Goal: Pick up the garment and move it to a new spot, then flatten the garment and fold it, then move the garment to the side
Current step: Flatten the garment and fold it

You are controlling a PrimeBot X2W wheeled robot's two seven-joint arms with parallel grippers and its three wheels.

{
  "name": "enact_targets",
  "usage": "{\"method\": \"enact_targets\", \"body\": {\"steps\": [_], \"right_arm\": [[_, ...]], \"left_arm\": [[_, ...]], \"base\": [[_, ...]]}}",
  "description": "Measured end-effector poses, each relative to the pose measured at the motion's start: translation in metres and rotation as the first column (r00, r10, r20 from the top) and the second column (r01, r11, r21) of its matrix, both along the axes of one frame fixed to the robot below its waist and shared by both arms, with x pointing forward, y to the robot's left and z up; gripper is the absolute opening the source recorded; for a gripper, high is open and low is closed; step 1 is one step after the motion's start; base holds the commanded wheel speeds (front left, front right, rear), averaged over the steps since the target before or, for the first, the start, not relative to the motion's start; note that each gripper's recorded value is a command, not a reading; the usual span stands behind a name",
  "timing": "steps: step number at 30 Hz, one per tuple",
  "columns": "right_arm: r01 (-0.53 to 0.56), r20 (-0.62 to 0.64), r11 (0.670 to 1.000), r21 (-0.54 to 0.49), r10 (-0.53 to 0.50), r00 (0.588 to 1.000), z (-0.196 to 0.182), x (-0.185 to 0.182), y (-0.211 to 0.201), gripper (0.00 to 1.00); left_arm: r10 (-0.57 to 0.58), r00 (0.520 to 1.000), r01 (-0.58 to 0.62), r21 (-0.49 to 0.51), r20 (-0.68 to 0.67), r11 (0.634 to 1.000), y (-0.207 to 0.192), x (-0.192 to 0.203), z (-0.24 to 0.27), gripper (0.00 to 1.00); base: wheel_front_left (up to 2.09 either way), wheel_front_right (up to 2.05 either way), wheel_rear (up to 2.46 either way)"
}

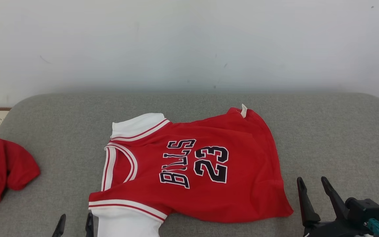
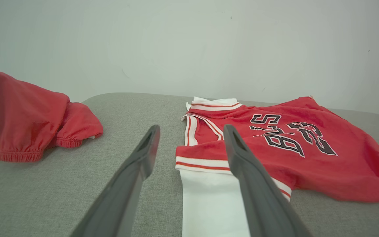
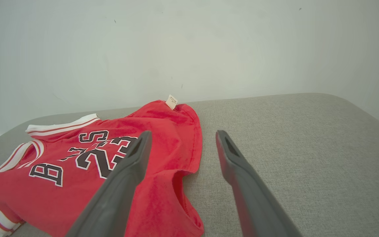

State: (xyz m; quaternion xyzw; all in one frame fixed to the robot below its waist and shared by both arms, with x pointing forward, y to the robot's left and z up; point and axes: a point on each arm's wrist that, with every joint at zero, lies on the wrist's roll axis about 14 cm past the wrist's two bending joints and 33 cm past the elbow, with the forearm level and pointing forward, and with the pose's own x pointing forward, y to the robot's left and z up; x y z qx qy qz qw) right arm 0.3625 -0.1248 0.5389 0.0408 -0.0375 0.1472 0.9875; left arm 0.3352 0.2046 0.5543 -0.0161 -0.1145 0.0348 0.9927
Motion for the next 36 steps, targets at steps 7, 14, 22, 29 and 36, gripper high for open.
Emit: {"method": "enact_targets", "body": {"steps": [7,14,22,29,36], "right_arm": [[-0.001,-0.003,1.000,0.003,0.001,1.000,0.000,0.000,0.000,1.00],[-0.003,-0.007,1.000,0.003,0.003,1.000,-0.002,0.001,0.001,1.00],[-0.008,-0.061,1.000,0.004,0.009,0.998,-0.015,-0.001,0.002,1.00],[-0.030,-0.177,1.000,-0.006,0.028,0.984,-0.047,-0.004,0.001,1.00],[-0.065,-0.327,0.997,-0.042,0.048,0.944,-0.092,-0.015,0.000,1.00]], "left_arm": [[0.003,1.000,-0.003,-0.002,0.001,1.000,0.000,-0.001,0.000,1.00],[0.003,1.000,-0.003,-0.004,-0.005,1.000,0.001,-0.001,-0.001,1.00],[-0.011,1.000,0.010,-0.042,-0.025,0.999,-0.002,0.000,-0.009,1.00],[-0.047,0.991,0.033,-0.108,-0.127,0.994,-0.010,-0.003,-0.042,1.00],[-0.067,0.971,0.025,-0.183,-0.230,0.983,-0.014,-0.008,-0.079,1.00]], "base": [[0.00,0.00,0.00],[0.00,0.00,0.00],[0.00,0.00,0.00],[0.00,0.00,0.00],[0.00,0.00,0.00]]}}
